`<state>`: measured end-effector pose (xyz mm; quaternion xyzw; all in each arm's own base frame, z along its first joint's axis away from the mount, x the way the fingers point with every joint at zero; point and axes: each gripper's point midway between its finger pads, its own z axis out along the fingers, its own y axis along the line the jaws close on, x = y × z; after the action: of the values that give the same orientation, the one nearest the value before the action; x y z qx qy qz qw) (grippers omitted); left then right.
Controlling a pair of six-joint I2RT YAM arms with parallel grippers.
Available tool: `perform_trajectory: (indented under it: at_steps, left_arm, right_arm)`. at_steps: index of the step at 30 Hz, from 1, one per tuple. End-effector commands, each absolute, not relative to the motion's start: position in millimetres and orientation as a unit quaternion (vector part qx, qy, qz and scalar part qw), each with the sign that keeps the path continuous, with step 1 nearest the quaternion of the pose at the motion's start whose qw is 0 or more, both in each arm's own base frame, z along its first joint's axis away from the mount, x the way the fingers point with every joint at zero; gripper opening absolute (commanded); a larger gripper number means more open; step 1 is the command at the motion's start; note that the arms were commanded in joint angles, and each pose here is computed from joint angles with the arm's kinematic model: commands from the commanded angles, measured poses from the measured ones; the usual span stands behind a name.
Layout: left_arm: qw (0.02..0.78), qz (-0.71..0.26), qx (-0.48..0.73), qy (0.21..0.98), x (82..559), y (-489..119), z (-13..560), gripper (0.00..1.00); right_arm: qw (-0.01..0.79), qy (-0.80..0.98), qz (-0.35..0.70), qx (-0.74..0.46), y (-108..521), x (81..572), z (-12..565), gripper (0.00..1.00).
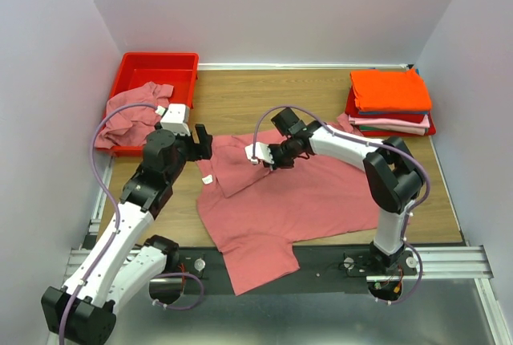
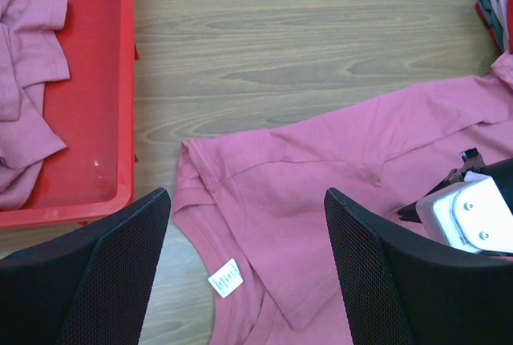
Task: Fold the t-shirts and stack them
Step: Fold the tshirt
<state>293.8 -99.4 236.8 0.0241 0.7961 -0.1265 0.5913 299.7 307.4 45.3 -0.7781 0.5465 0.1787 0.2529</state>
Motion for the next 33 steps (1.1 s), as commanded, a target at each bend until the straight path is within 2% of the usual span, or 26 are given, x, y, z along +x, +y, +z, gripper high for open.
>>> perform_trajectory:
  at_steps: [1,3,4,7,14,18,23,33]
  left_arm:
    - [0.588,-0.128,0.015,0.798,298.9,-99.6,229.4,0.85]
    - [0.582,-0.128,0.015,0.803,300.2,-101.1,225.0,0.85]
    - [0.579,-0.129,0.013,0.805,300.9,-101.5,222.8,0.85]
    - [0.566,-0.121,-0.006,0.816,305.5,-99.4,211.0,0.84]
    - [0.494,-0.089,-0.064,0.862,319.5,-94.4,157.4,0.78]
    - [0.465,-0.079,-0.11,0.875,325.4,-92.4,134.8,0.76]
    - [0.475,-0.079,-0.155,0.862,328.6,-86.8,131.8,0.76]
    - [0.48,-0.039,-0.239,0.843,338.3,-50.3,126.0,0.75]
  right_arm:
    - [0.247,0.552,0.197,-0.772,301.5,287.0,48.1,0.04]
    - [0.25,0.552,0.202,-0.77,302.1,284.8,50.9,0.07]
    - [0.251,0.551,0.204,-0.769,302.5,283.9,52.5,0.14]
    - [0.258,0.562,0.21,-0.758,303.8,282.3,61.6,0.25]
    - [0.302,0.607,0.23,-0.698,303.6,294.4,108.3,0.39]
    - [0.319,0.645,0.227,-0.656,284.0,296.5,129.0,0.43]
    - [0.343,0.705,0.201,-0.588,230.3,307.9,142.3,0.52]
    - [0.341,0.747,0.264,-0.505,180.7,300.6,129.7,0.52]
